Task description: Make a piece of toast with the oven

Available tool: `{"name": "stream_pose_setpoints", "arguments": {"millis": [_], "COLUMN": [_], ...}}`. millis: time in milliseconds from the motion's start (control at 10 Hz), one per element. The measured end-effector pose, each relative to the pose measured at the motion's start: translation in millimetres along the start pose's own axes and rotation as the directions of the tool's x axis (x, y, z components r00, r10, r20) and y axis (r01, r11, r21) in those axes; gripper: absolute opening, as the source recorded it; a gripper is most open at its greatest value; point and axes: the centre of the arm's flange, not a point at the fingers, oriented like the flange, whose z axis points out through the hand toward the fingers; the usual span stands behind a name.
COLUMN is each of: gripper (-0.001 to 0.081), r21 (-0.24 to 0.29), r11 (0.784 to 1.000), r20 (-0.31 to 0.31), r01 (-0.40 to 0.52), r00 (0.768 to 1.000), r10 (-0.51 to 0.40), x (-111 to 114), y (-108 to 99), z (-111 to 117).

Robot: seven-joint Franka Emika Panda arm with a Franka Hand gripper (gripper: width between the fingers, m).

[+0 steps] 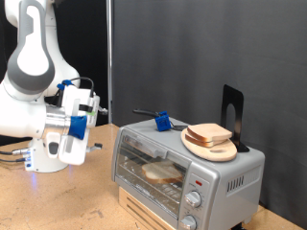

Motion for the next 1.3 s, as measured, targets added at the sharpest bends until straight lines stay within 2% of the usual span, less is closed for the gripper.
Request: {"name": "stream_pose_setpoints", "arguments": {"millis": [200,300,400,500,700,900,1100,1300], "gripper": [0.0682,0.0682,0.0682,0.0682,0.0682,0.0682,0.0682,0.0682], "r21": [-0.007,0.015,0.034,0.028,0.035,0.063,0.069,0.083], "r11": [0.999,0.998,0.997,0.997,0.998,0.996,0.997,0.997], "r20": [-0.023,-0.082,-0.113,-0.098,-0.019,0.009,0.043,0.024], "r01": [-0.036,-0.055,-0.069,-0.067,-0.059,-0.056,-0.039,-0.002], "r00": [0.999,0.995,0.991,0.993,0.998,0.998,0.998,1.000], "r10": [0.036,0.056,0.073,0.069,0.059,0.055,0.036,0.000], "x": [26,42,52,51,55,81,107,135], "y": [-5,-7,-5,-5,-13,-22,-30,-34], "z": [-9,-14,-15,-14,-9,-2,5,10]}}
